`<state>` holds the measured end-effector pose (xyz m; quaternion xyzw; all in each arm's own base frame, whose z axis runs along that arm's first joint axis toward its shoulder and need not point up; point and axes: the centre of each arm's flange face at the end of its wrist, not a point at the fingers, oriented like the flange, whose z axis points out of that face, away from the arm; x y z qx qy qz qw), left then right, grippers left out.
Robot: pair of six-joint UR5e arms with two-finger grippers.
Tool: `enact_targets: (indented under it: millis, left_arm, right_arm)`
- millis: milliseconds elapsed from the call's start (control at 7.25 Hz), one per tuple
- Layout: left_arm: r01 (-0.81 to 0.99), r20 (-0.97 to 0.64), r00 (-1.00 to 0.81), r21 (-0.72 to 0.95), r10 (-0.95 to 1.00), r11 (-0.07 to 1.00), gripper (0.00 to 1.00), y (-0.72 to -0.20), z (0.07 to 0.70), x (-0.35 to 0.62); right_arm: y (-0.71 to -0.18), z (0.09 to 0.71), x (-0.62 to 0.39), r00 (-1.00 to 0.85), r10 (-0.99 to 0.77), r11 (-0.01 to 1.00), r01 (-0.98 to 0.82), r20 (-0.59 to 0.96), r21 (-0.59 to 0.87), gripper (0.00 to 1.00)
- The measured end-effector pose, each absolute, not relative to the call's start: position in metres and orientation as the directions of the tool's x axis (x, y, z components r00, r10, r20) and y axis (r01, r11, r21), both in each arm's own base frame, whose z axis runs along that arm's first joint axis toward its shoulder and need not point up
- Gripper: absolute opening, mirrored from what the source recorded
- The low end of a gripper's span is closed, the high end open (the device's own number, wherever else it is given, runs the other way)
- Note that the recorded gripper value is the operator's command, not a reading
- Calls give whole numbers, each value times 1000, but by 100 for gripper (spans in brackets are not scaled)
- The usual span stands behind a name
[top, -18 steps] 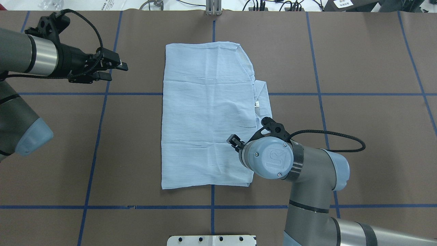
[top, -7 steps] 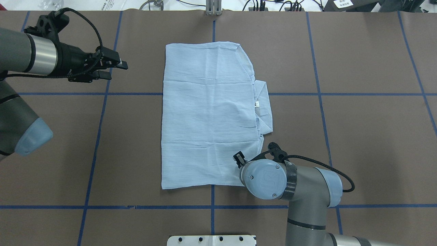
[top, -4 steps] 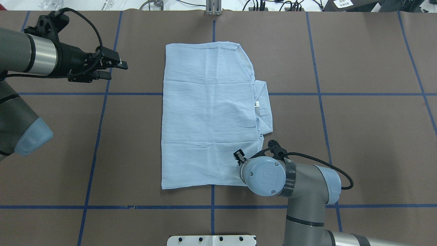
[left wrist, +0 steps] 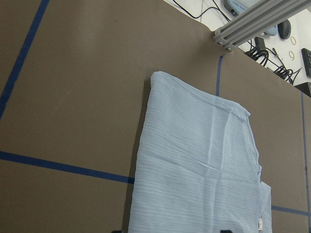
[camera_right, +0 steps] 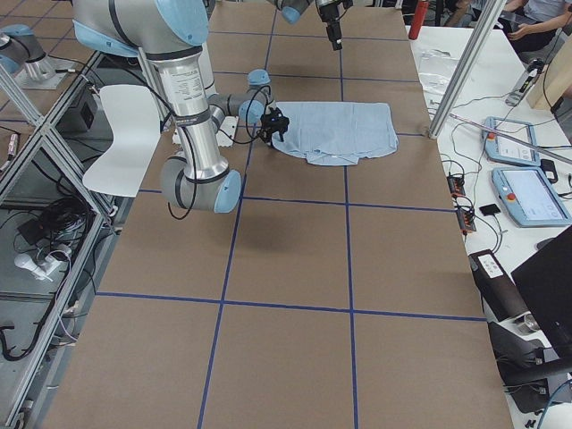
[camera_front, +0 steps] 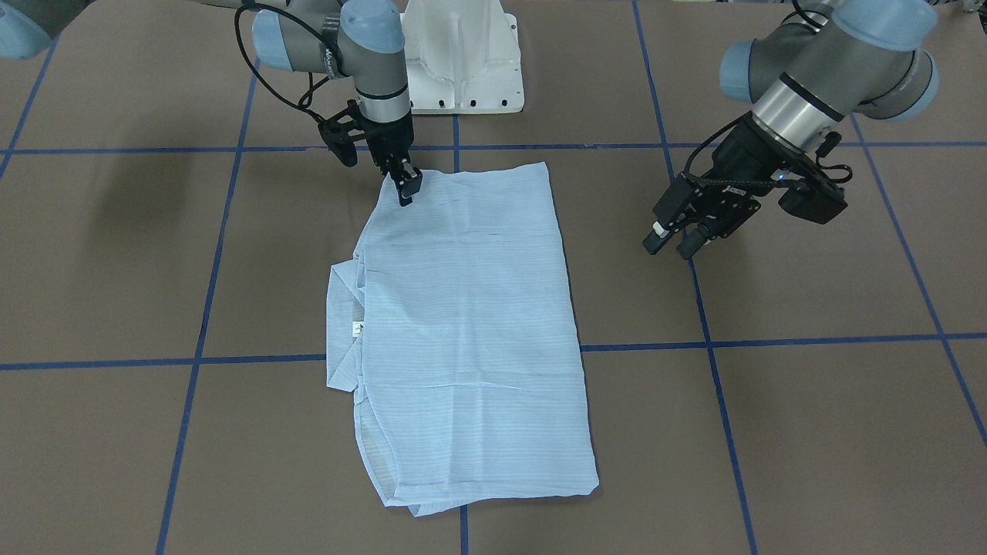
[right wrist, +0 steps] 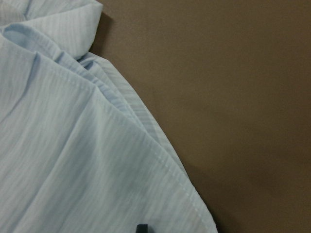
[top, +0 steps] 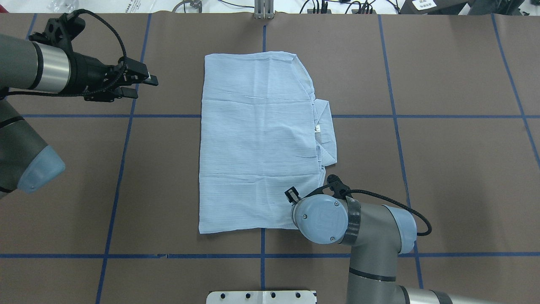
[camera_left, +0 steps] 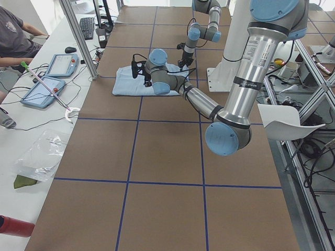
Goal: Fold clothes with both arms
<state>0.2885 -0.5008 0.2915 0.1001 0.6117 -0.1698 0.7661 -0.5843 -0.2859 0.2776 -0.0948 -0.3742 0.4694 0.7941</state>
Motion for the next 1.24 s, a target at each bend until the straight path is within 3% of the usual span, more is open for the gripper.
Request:
enact_targets:
  millis: [689,965,1241]
  left_arm:
    - [392,-966,168,-117,-196,912,73,-496,284,290]
    - [430,-944,92,-250,-317,868,73,-483,274,308]
    - [474,-882,-4,-416,-470,776,73,-430,263,376]
  right_arm:
    - [-284,265,-581,272,814,545,-663,514,-512,0]
    - [-282,256,-571,270,815,544,-662,513,-516,0]
    - [-280,255,-563,269,815,544,-661,513,-517,0]
